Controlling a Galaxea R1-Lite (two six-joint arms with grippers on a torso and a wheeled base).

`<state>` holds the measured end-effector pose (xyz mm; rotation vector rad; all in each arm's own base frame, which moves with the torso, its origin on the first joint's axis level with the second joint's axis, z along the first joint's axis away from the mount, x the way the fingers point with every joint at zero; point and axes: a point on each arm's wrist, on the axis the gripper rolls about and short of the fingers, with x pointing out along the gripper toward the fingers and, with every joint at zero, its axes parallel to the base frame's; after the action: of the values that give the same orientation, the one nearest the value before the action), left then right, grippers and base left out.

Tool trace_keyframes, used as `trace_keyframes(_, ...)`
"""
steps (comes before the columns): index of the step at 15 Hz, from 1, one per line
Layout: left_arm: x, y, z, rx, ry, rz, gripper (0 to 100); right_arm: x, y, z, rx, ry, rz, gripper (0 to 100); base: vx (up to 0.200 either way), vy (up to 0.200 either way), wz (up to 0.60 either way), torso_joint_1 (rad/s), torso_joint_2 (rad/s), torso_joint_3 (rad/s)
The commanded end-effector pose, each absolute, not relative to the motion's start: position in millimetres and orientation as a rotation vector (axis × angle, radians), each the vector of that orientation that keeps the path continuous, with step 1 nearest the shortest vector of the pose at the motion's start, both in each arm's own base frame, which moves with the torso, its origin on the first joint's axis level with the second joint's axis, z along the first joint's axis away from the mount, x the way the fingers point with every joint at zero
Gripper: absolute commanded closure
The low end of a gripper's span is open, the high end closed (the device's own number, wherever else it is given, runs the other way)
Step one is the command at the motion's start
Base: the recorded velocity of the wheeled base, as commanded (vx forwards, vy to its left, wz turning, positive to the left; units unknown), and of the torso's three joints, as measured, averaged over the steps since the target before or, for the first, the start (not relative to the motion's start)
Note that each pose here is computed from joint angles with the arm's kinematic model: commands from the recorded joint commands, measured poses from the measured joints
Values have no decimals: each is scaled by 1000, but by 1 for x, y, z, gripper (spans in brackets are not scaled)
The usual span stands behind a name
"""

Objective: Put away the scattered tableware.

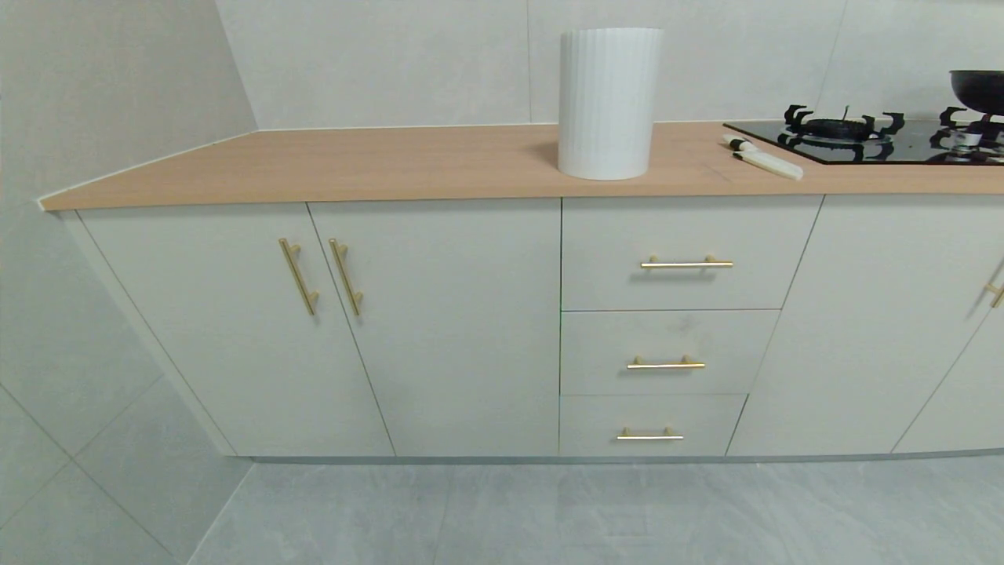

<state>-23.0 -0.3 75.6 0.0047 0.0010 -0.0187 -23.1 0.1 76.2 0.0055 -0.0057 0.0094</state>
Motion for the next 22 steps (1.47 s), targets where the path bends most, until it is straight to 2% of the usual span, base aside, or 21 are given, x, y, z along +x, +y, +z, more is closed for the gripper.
trace_keyframes(1,-23,0,76,5,1,-18,0,-23,0,76,6,-2,11,0,0,0,0,0,0,0)
trace_keyframes(2,-23,0,76,5,1,-18,0,-23,0,76,6,-1,12,0,0,0,0,0,0,0)
trace_keyframes(22,-23,0,76,2,2,-18,0,-23,0,76,8,-1,9,0,200,0,0,3,4,1)
